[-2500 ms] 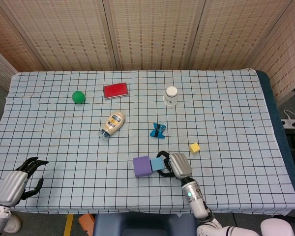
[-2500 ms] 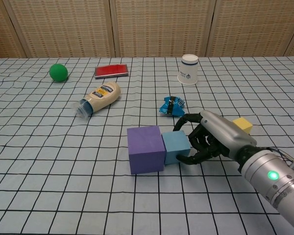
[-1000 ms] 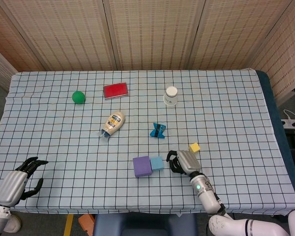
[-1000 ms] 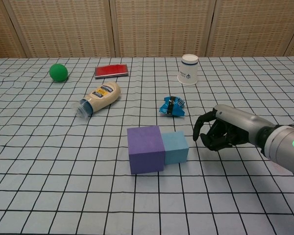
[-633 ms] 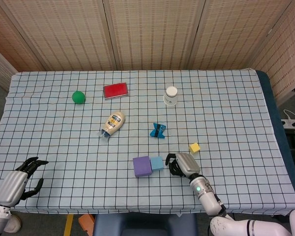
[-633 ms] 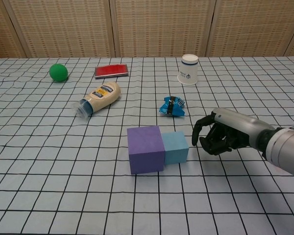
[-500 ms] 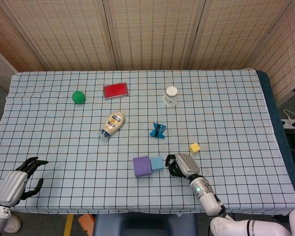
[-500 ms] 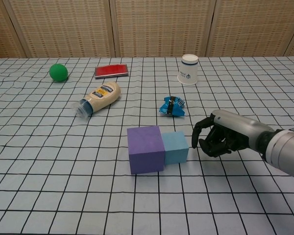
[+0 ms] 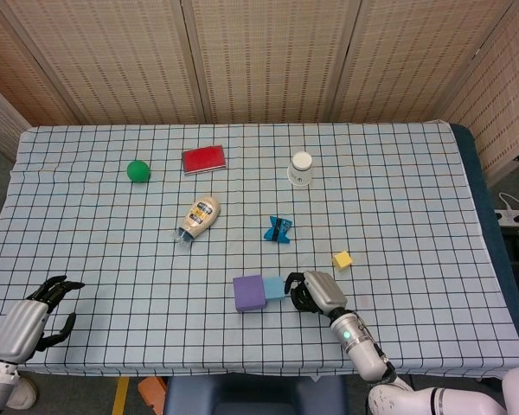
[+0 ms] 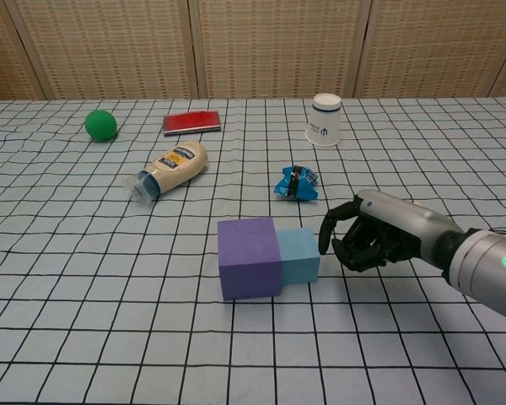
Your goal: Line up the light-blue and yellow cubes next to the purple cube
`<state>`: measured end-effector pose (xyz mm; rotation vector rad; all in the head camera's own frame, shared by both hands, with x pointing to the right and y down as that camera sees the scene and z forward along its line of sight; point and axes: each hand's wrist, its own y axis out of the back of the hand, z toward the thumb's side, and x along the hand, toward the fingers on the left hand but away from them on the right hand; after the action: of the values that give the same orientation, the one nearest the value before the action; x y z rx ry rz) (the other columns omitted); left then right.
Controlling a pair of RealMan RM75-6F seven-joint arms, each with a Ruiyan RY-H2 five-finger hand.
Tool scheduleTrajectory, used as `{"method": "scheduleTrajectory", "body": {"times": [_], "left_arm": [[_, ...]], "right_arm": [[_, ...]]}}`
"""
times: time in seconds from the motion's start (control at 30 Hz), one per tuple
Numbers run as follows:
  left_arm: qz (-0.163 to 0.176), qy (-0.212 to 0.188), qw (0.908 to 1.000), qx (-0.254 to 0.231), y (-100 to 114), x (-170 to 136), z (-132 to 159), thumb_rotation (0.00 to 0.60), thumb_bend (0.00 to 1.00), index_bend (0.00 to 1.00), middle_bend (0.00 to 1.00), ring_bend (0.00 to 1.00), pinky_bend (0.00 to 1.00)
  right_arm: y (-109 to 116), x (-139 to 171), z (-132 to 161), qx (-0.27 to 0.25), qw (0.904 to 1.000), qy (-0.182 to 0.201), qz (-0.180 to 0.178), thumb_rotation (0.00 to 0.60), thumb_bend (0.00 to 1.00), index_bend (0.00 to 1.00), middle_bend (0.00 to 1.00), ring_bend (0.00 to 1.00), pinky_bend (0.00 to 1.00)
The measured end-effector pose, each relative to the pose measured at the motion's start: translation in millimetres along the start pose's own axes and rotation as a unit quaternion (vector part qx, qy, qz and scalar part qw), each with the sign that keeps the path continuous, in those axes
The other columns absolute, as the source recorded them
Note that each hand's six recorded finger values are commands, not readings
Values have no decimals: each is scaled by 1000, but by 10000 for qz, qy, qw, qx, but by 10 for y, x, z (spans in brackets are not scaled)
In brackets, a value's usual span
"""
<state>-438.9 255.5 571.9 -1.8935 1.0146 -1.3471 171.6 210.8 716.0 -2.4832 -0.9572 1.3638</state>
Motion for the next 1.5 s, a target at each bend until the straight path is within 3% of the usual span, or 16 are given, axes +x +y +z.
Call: {"method": "scheduleTrajectory", "body": {"times": [0.4, 0.57, 0.73, 0.9, 1.17, 1.5], "left_arm": [[1, -3, 10000, 3, 2, 1, 0, 600, 503, 254, 276, 138, 396], [-5, 0, 10000, 0, 0, 2, -1, 600, 503, 255, 276, 138, 396], [-13, -2, 10000, -1, -3, 0, 3, 600, 503, 254, 277, 138, 396], [-18, -19, 10000, 13, -8, -4, 14, 600, 503, 254, 283, 140, 397], [-21, -5, 10000, 23, -12, -3, 11, 600, 502, 254, 284, 141, 396], [-38, -4, 10000, 32, -22, -3, 11, 600, 504, 254, 285, 141, 396]], "right_arm": [[-75, 18, -83, -37, 9999, 93, 140, 600, 565, 522, 892, 825, 1000], [-16, 43, -95, 296, 9994, 155, 99, 600, 509, 479, 892, 825, 1000], [200, 85, -37, 1045, 9926, 394, -477, 600, 345, 397, 892, 825, 1000], [492, 152, 16, 1809, 9743, 598, -1200, 600, 212, 276, 892, 825, 1000], [730, 136, -215, 2422, 9601, 247, -1378, 600, 134, 216, 892, 825, 1000], [778, -2, -537, 2604, 9584, -234, -1148, 600, 133, 253, 892, 825, 1000]]}}
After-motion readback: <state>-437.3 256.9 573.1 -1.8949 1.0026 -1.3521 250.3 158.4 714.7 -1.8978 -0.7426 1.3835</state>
